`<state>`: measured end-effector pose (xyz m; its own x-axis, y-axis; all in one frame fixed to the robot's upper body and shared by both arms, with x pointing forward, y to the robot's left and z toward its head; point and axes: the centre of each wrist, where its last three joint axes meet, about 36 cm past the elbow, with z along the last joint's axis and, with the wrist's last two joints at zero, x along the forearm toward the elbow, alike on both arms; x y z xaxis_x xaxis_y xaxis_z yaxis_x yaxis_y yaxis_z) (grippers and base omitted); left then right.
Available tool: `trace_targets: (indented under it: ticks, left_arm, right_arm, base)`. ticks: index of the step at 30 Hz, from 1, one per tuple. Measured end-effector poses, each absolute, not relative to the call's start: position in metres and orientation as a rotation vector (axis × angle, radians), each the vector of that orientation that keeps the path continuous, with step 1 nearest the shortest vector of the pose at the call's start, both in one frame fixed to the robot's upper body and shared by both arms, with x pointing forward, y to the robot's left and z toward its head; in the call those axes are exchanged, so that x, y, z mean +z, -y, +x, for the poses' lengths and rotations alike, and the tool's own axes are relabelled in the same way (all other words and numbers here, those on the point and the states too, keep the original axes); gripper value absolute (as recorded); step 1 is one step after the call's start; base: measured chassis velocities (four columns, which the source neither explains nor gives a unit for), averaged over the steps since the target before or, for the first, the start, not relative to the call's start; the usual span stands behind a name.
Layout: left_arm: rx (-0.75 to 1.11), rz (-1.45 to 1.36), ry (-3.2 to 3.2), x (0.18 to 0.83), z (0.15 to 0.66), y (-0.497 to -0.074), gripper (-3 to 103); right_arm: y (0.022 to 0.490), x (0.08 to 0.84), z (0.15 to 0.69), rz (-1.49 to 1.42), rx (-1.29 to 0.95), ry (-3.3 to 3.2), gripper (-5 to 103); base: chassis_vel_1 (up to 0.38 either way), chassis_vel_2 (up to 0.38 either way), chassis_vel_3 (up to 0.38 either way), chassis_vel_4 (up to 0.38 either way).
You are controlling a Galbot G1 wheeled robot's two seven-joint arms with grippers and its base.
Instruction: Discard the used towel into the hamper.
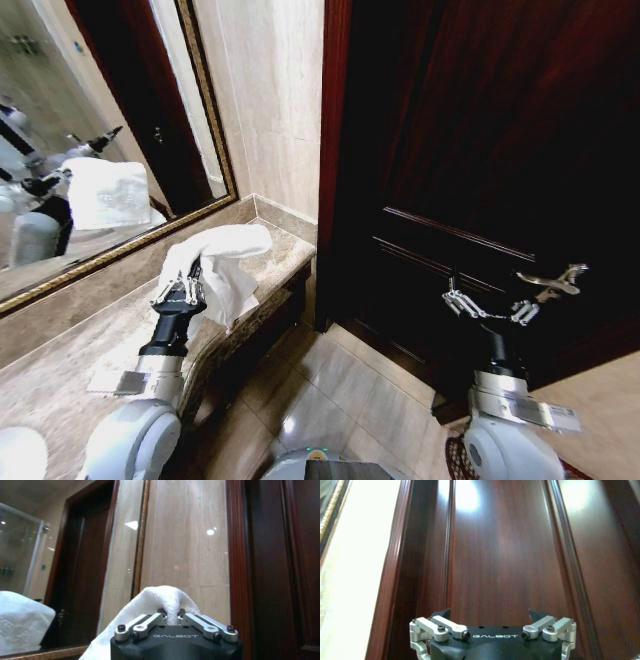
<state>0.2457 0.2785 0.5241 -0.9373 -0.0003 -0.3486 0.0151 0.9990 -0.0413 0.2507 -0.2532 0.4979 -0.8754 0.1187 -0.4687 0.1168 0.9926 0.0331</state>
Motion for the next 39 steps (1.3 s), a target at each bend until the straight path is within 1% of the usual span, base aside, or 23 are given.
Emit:
trace_targets:
  ticks: [14, 17, 26, 34, 35, 39]
  left_arm:
    - [-0.088, 0.027, -2.782, 0.526, 0.246, -0.279, 4]
    - [-0.123, 0.04, -2.771, 0.529, 0.246, -0.278, 4]
    - [-0.148, 0.055, -2.764, 0.532, 0.246, -0.278, 4]
    - [-0.17, 0.081, -2.767, 0.53, 0.247, -0.278, 4]
    - [-0.194, 0.107, -2.769, 0.529, 0.247, -0.277, 4]
    - [-0.238, 0.148, -2.777, 0.527, 0.248, -0.275, 4]
  right_arm:
    - [0.254, 0.497, 0.252, 0.19, 0.001, -2.639, 100]
    - [0.253, 0.496, 0.251, 0.195, 0.005, -2.641, 100]
    - [0.252, 0.497, 0.25, 0.201, 0.004, -2.638, 100]
    - [0.249, 0.506, 0.241, 0.322, 0.009, -2.655, 100]
    - [0.248, 0.507, 0.237, 0.371, 0.006, -2.658, 100]
    - [0.246, 0.507, 0.233, 0.41, 0.0, -2.664, 100]
  base:
    - [-0.078, -0.08, -0.075, -0.075]
    - [-0.112, -0.095, -0.108, -0.119]
    - [-0.116, -0.128, -0.123, -0.125]
    - [-0.123, -0.121, -0.12, -0.126]
    - [-0.141, -0.126, -0.113, -0.13]
    - [-0.123, -0.128, -0.122, -0.12]
